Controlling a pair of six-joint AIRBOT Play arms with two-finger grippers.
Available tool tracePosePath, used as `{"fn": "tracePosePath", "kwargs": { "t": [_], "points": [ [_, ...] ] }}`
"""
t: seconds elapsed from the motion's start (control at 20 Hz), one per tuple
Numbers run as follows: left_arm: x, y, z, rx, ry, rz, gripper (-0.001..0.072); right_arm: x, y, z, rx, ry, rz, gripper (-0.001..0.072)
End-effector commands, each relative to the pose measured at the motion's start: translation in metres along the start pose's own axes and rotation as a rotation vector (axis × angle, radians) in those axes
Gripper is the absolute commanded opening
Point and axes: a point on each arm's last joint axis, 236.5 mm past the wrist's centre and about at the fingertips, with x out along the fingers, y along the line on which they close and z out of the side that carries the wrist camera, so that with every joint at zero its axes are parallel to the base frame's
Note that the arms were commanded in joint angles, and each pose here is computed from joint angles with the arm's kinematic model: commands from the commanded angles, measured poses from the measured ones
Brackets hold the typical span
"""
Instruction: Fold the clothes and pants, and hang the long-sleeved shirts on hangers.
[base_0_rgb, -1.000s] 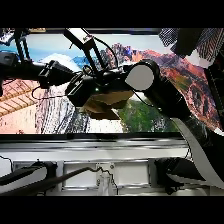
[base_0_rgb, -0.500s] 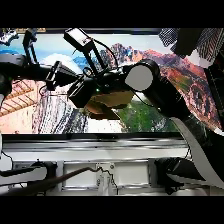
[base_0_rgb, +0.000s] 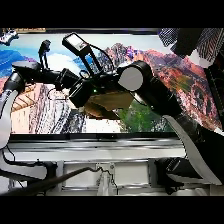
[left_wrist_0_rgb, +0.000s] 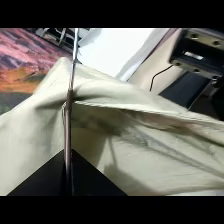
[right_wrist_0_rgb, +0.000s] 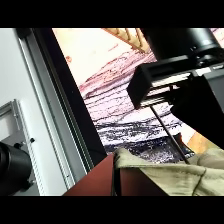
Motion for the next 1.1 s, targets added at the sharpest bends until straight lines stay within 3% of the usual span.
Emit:
{"fn": "tracePosePath", "kwargs": {
  "t": [0.0, 0.75, 1.05],
  "points": [
    [-0.005, 0.010, -0.008, -0.025, -0.007, 0.003, 0.0010, 0.005, -0.002, -0.002, 0.004, 0.008, -0.001, 0.0020],
    [-0.011, 0.002, -0.008, -0.026, -0.007, -0.029, 0.0010, 0.006, 0.000, -0.003, 0.013, 0.010, 0.010, 0.0025],
    [-0.011, 0.001, -0.008, -0.026, -0.006, -0.033, 0.0010, 0.002, 0.030, -0.013, 0.072, 0.057, 0.132, 0.0255]
  ]
}}
